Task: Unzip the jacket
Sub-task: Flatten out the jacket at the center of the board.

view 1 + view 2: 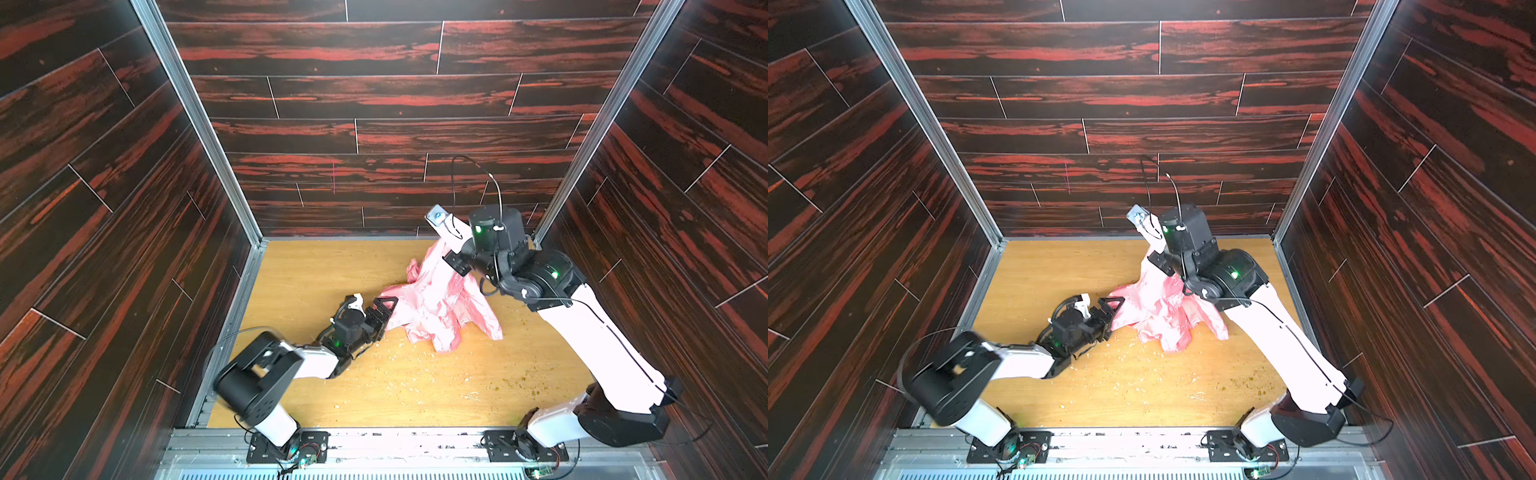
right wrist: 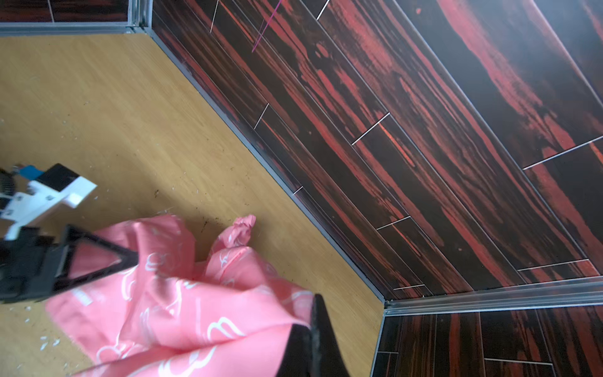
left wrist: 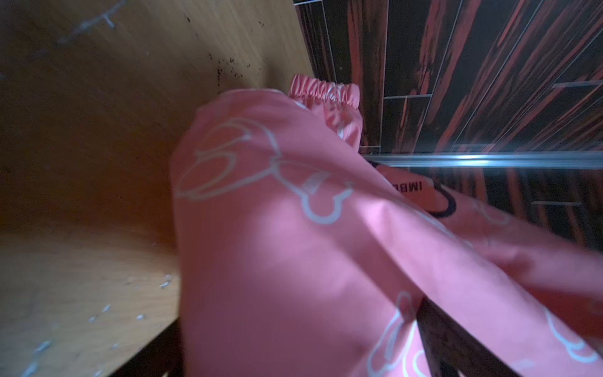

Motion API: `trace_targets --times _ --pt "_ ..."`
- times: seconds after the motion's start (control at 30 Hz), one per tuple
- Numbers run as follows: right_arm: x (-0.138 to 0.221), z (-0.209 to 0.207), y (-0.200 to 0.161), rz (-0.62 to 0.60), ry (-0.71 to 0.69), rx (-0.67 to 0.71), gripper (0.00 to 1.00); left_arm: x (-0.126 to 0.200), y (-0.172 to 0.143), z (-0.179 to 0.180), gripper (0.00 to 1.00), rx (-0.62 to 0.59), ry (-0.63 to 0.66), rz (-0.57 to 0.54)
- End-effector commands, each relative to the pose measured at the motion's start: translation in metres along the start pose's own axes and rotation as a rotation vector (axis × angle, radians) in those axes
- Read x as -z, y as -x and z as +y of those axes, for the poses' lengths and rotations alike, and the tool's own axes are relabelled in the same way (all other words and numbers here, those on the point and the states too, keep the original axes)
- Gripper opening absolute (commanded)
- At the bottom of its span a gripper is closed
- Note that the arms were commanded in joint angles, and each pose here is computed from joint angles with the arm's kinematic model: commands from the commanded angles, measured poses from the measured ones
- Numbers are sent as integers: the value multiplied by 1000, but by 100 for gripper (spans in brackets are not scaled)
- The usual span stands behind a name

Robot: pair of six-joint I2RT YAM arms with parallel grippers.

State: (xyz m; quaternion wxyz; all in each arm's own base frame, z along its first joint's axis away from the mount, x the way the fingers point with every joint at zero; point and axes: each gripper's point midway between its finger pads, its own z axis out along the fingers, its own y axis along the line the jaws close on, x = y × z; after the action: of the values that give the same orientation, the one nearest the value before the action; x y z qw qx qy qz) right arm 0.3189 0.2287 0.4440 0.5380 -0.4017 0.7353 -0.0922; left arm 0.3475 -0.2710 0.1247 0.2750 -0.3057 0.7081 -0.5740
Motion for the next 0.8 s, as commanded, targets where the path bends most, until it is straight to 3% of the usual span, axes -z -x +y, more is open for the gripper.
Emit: trace_targets --times 0.0,0.07,0.17,0.2,0.3,0.37,0.43,0.6,0.77 --pt "35 -22 16 -104 -33 -79 0 -6 1 -76 85 141 -304 -22" --pt "37 -23 16 -106 -36 -80 0 -16 -11 -87 64 111 -301 10" --pt "39 -27 7 -82 -68 -68 0 -18 -7 -88 31 21 -234 -30" --pt "39 -30 3 -71 -88 -61 0 -14 -3 -89 27 -27 -196 -58" --pt "42 -36 -6 -69 -144 -28 0 10 11 -92 0 -293 63 -124" --pt "52 -32 -5 -118 -113 -24 0 40 24 -116 0 -513 191 -167" --pt "62 -36 -4 -154 -124 -29 0 72 41 -147 0 -641 206 -262" --pt "74 -30 -23 -109 -87 35 0 171 78 -234 0 -890 235 -510" --pt "103 -9 -46 -85 69 -26 0 242 84 -301 0 -1062 254 -557"
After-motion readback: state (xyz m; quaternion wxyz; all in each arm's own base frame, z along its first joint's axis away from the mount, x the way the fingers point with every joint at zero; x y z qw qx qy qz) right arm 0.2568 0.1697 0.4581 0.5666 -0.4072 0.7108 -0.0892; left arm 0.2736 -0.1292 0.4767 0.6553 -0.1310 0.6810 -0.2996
